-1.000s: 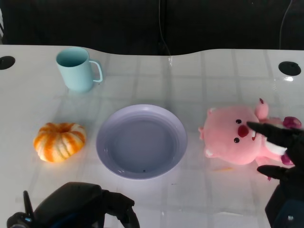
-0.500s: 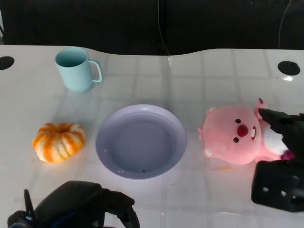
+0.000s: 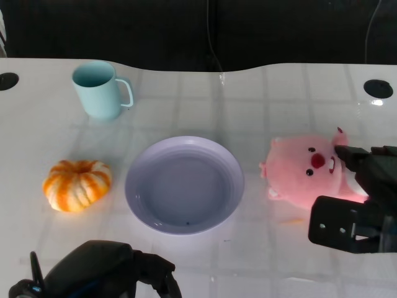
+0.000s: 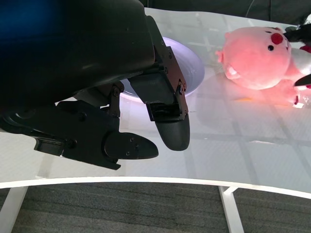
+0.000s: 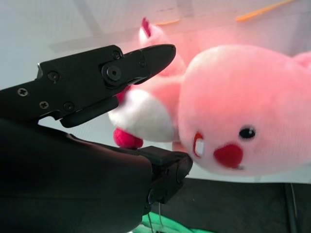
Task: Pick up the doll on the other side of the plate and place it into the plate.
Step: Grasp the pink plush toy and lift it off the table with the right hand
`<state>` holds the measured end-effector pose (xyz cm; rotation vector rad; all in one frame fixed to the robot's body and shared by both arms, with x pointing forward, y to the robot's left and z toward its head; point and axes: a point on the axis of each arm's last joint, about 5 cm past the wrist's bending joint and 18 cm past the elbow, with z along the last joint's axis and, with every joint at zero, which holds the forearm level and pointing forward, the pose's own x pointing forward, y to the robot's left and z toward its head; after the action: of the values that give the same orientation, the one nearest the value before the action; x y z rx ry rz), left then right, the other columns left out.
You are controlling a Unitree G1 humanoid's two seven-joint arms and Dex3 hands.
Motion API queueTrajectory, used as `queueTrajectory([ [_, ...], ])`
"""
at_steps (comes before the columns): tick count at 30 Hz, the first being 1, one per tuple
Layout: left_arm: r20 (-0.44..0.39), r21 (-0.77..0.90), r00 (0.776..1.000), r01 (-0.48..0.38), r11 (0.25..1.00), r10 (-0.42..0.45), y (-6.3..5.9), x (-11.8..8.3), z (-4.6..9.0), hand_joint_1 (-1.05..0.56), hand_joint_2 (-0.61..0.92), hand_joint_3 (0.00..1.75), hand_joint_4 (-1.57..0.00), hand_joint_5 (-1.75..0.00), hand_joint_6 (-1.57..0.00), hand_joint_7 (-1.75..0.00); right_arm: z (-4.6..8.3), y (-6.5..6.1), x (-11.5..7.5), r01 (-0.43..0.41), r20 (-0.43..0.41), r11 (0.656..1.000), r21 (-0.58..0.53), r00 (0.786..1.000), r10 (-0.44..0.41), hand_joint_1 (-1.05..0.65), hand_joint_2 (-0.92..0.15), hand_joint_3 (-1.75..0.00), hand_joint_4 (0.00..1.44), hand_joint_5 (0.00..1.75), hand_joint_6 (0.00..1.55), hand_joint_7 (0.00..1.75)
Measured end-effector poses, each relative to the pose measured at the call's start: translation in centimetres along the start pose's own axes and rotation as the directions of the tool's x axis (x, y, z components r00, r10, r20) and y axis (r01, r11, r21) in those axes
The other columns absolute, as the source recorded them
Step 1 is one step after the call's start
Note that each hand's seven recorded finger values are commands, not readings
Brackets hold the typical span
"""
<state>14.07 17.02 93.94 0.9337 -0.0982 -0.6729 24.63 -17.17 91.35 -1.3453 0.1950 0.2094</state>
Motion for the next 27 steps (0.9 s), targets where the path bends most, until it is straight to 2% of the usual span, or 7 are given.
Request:
queueTrajectory([
  [6, 0.000, 0.000, 1.000, -0.002, 1.000, 0.002, 0.1, -0.1, 0.1, -0.20, 0.92, 0.29, -0.69, -1.37, -0.86, -0.62, 0.4, 0.6, 1.0, -0.005, -0.024, 1.000, 0.002, 1.000, 0.005, -0.59, -0.84, 0.00, 0.01, 0.35, 0.19, 0.02],
  [10, -0.005, -0.001, 1.000, -0.002, 1.000, 0.002, 0.1, -0.1, 0.1, -0.19, 0.92, 0.28, -0.69, -1.37, -0.86, -0.63, 0.7, 0.7, 1.6, -0.022, -0.027, 1.000, 0.014, 0.999, 0.023, -0.60, -0.87, -0.01, 0.06, 0.36, 0.28, 0.05],
  [17, -0.013, -0.002, 1.000, -0.001, 1.000, 0.001, 0.1, -0.3, 0.0, -0.20, 0.92, 0.29, -0.70, -1.38, -0.86, -0.63, 1.2, 1.3, 3.5, -0.063, -0.019, 0.998, 0.022, 0.998, 0.063, -0.57, -0.92, -0.01, 0.51, 0.10, 0.63, 0.03],
  [21, -0.012, 0.006, 1.000, -0.010, 1.000, 0.010, 0.2, -0.4, 0.3, -0.20, 0.92, 0.29, -0.69, -1.37, -0.86, -0.63, 1.3, 1.5, 4.7, -0.064, -0.008, 0.998, -0.012, 0.998, 0.064, -0.51, -0.92, -0.01, 0.67, 0.09, 0.79, 0.05],
  [25, -0.009, 0.009, 1.000, -0.011, 1.000, 0.011, 0.2, -0.4, 0.4, -0.19, 0.92, 0.28, -0.70, -1.37, -0.86, -0.63, 0.9, 2.0, 5.1, -0.009, 0.052, 1.000, 0.022, 0.999, 0.008, -0.28, -0.91, -0.01, 0.99, 0.11, 1.08, 0.08],
  [26, -0.009, 0.008, 1.000, -0.010, 1.000, 0.010, 0.2, -0.4, 0.4, -0.19, 0.92, 0.29, -0.71, -1.38, -0.87, -0.63, 0.8, 2.2, 5.1, 0.014, 0.068, 0.999, 0.040, 0.998, -0.017, -0.24, -0.91, 0.00, 1.11, 0.21, 1.17, 0.08],
  [27, -0.010, 0.007, 1.000, -0.009, 1.000, 0.009, 0.2, -0.4, 0.4, -0.19, 0.92, 0.29, -0.70, -1.41, -0.87, -0.63, 0.7, 2.4, 5.1, 0.041, 0.079, 0.997, 0.062, 0.996, -0.046, -0.23, -0.91, 0.00, 1.10, 0.41, 1.23, 0.06],
])
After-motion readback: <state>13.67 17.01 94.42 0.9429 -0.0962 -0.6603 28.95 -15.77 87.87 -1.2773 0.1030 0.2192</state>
